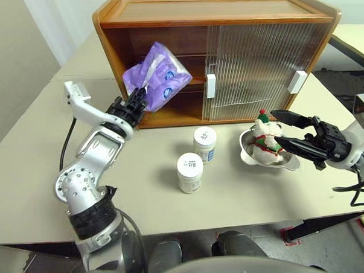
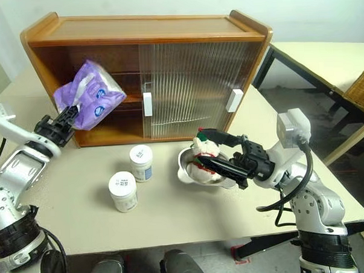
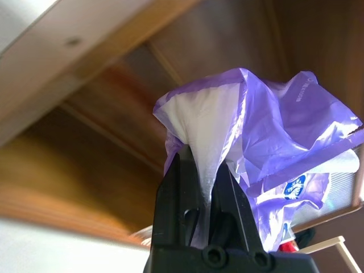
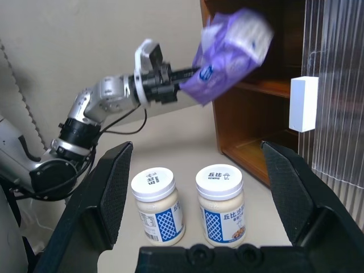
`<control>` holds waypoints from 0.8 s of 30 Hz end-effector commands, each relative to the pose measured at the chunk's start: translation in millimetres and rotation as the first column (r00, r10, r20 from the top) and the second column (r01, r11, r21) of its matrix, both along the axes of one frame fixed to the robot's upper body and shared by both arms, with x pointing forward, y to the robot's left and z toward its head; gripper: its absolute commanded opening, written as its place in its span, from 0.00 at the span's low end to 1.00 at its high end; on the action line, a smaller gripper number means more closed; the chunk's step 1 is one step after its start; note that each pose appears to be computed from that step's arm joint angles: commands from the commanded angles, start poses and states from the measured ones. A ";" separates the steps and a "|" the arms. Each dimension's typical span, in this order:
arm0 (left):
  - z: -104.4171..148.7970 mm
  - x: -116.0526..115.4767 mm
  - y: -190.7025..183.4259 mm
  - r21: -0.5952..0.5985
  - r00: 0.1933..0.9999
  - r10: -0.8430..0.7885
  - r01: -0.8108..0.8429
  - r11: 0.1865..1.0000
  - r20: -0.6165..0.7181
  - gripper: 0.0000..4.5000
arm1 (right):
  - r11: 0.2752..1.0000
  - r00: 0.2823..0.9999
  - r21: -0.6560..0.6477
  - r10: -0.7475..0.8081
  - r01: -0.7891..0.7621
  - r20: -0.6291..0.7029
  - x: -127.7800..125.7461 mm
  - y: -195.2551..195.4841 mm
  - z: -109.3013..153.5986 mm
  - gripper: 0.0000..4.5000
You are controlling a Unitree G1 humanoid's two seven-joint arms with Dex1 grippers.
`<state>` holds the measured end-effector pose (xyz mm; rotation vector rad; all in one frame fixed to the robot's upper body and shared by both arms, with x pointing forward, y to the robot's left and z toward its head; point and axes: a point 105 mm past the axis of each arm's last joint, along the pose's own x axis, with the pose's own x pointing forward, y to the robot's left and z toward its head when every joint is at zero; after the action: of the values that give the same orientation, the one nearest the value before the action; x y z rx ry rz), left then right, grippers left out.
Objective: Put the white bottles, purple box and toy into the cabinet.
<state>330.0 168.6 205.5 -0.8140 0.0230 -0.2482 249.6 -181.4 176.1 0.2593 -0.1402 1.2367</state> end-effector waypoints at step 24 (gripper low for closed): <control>30.0 55.4 -26.1 0.015 0.994 0.106 -0.106 0.994 0.005 0.00 | 1.000 1.000 -0.013 -0.008 0.008 -0.001 -2.2 -0.1 -12.3 1.00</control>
<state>380.7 146.3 235.1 -0.8061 -0.0278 -0.1587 248.4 -182.4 166.1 0.2599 -0.1381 1.2234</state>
